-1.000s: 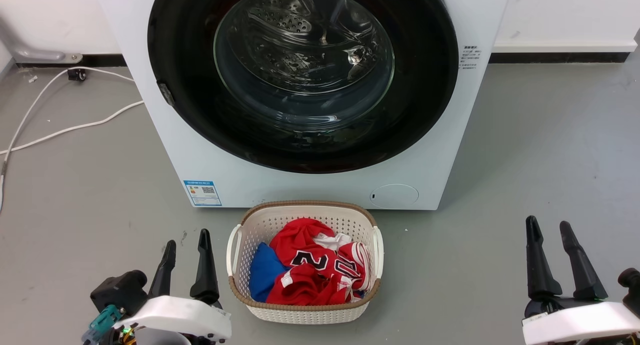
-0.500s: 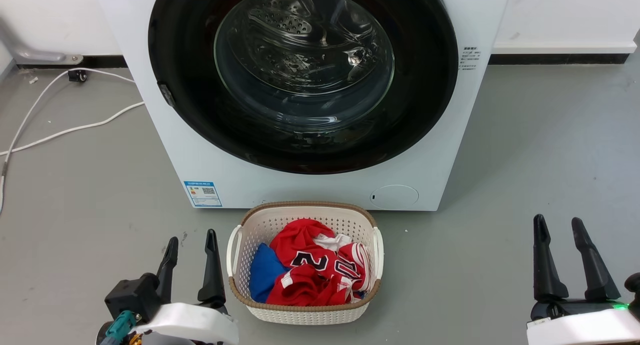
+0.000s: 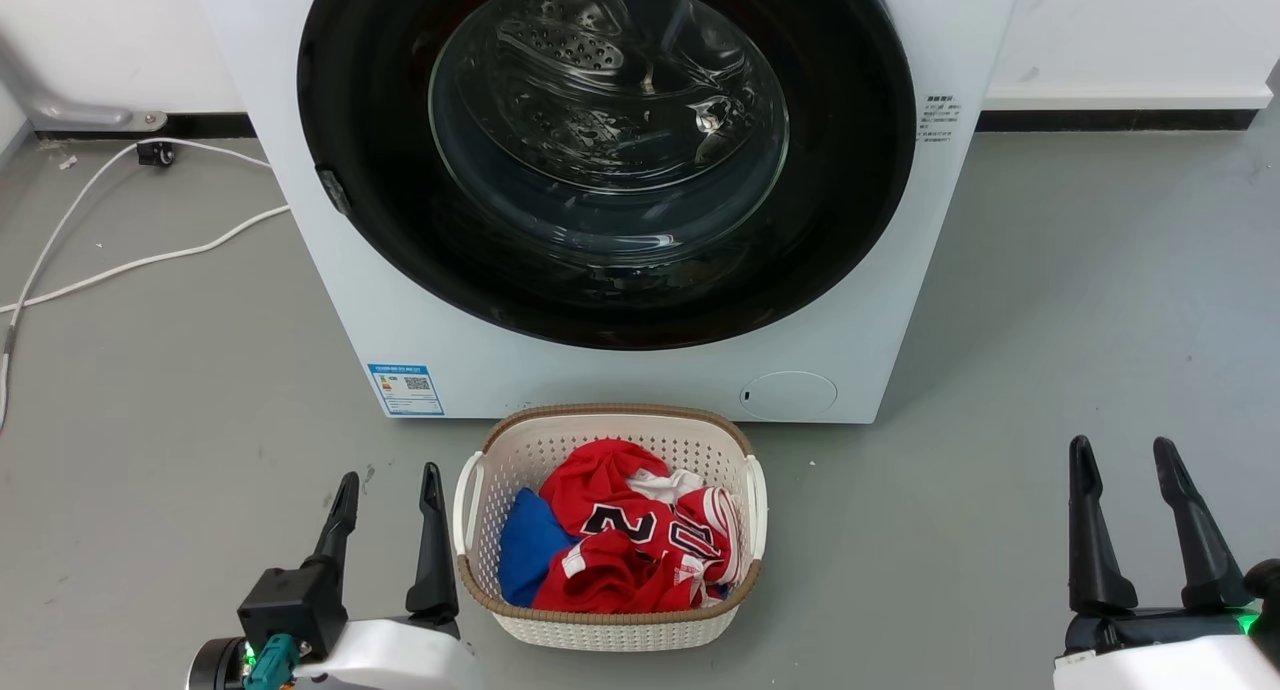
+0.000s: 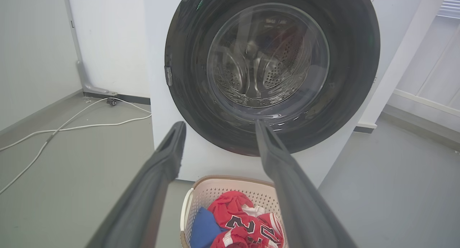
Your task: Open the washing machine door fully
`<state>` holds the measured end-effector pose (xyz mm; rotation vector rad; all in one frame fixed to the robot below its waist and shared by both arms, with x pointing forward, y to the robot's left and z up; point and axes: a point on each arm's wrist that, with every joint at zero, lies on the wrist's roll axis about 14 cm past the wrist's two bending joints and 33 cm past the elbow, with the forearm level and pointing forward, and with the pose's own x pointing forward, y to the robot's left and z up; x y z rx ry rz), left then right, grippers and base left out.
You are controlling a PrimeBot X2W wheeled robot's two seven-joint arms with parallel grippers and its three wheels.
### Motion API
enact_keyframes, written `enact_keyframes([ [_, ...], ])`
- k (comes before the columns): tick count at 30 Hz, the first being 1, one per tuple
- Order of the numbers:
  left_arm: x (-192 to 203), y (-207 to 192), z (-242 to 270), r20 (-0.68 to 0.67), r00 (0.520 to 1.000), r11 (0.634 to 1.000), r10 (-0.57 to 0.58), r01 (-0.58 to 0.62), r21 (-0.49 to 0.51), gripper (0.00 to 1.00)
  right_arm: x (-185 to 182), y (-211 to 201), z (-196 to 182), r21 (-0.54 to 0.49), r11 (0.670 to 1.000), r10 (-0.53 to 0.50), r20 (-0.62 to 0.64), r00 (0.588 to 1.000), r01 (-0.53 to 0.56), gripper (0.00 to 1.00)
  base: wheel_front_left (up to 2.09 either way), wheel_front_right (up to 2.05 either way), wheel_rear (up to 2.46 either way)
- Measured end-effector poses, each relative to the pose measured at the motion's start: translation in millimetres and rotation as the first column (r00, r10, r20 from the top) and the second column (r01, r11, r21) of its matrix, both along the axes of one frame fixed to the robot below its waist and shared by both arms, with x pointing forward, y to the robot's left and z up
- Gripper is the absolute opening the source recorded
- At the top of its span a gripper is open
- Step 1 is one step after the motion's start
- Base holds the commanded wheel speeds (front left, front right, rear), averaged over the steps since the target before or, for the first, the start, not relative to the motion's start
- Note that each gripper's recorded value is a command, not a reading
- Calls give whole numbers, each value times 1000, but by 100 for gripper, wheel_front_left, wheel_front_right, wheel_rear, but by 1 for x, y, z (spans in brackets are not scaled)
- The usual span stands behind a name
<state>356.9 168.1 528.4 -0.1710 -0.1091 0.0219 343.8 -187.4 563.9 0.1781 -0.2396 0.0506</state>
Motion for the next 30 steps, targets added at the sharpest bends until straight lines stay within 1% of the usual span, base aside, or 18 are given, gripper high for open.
enact_keyframes([
  [9, -4, -1, 2, 20, 1000, 998, 2, -3, 62, 100, -2, 3, 3, -67, 998, 2, 18, 1000, -1, 100, 0, 0, 0],
  [20, -7, -4, 3, 38, 999, 991, -9, 4, 137, 100, -6, 2, 2, -85, 996, -5, 28, 1000, 7, 100, 0, 0, 0],
  [30, -10, -6, 0, 44, 999, 981, -10, 1, 192, 100, -8, 5, 1, -132, 991, 0, 30, 1000, 4, 100, 0, 0, 0],
])
